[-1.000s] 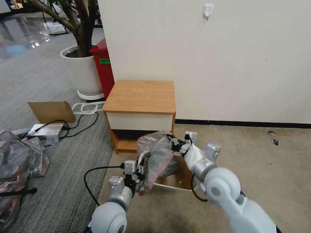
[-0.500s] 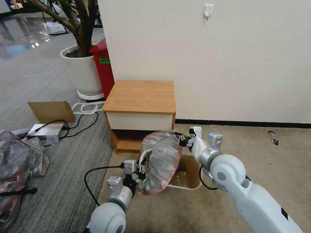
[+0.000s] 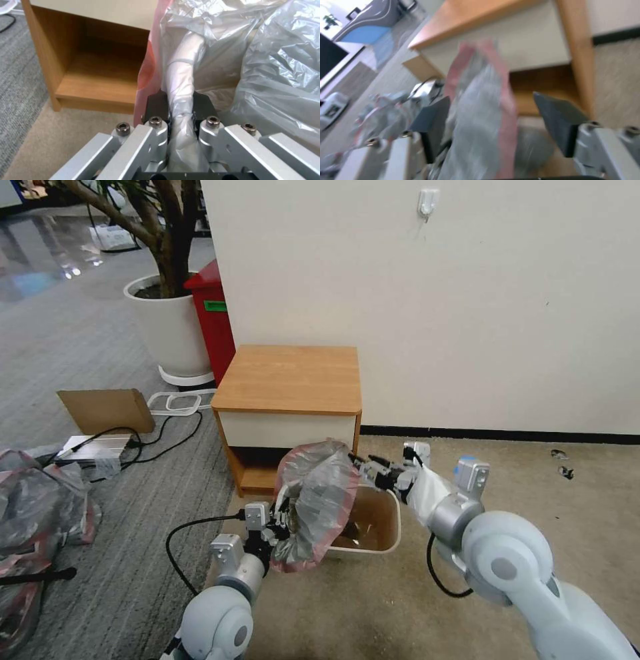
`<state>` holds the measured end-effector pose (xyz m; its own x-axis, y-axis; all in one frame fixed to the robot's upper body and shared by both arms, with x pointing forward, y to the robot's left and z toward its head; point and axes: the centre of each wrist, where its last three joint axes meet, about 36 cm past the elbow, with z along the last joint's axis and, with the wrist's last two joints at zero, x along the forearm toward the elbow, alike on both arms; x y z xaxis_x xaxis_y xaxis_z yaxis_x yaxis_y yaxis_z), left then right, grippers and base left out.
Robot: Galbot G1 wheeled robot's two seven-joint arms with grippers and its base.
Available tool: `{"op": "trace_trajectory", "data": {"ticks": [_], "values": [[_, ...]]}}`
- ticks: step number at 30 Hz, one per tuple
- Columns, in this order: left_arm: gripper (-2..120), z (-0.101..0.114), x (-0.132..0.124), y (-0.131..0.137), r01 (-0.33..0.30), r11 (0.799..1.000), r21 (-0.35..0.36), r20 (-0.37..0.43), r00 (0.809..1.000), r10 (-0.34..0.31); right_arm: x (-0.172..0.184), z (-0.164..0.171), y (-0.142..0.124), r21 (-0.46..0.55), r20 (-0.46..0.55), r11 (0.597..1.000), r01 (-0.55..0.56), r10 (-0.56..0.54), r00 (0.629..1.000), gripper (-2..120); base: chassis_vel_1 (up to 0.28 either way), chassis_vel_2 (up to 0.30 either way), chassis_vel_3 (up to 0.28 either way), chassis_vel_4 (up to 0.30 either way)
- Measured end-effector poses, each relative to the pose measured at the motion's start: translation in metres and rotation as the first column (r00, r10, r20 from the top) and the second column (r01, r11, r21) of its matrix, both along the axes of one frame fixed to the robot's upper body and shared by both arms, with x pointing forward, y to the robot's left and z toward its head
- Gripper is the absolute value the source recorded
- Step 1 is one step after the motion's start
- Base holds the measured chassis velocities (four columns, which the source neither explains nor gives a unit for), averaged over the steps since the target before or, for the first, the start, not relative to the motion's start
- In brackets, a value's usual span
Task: Pick up the garbage bag from the table and place it over the trash can.
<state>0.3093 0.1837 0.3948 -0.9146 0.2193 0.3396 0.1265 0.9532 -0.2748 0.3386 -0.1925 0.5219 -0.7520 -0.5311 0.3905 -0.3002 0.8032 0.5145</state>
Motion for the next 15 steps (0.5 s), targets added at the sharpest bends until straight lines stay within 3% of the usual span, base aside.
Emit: {"op": "trace_trajectory", "data": {"ticks": [7, 15], "values": [[7, 0.005, 0.002, 0.005, -0.011, 1.0, -0.001, 0.02, 1.0, 0.011, -0.007, -0.022, 0.022, 0.003, -0.102, 1.0, -0.005, 0.005, 0.995, 98, 0.0, 0.0, 0.0, 0.0], [7, 0.009, 0.003, 0.006, -0.014, 1.0, -0.007, 0.031, 0.999, 0.014, -0.002, -0.034, 0.032, 0.056, -0.169, 0.998, 0.014, -0.004, 0.986, 100, 0.0, 0.0, 0.0, 0.0]]}}
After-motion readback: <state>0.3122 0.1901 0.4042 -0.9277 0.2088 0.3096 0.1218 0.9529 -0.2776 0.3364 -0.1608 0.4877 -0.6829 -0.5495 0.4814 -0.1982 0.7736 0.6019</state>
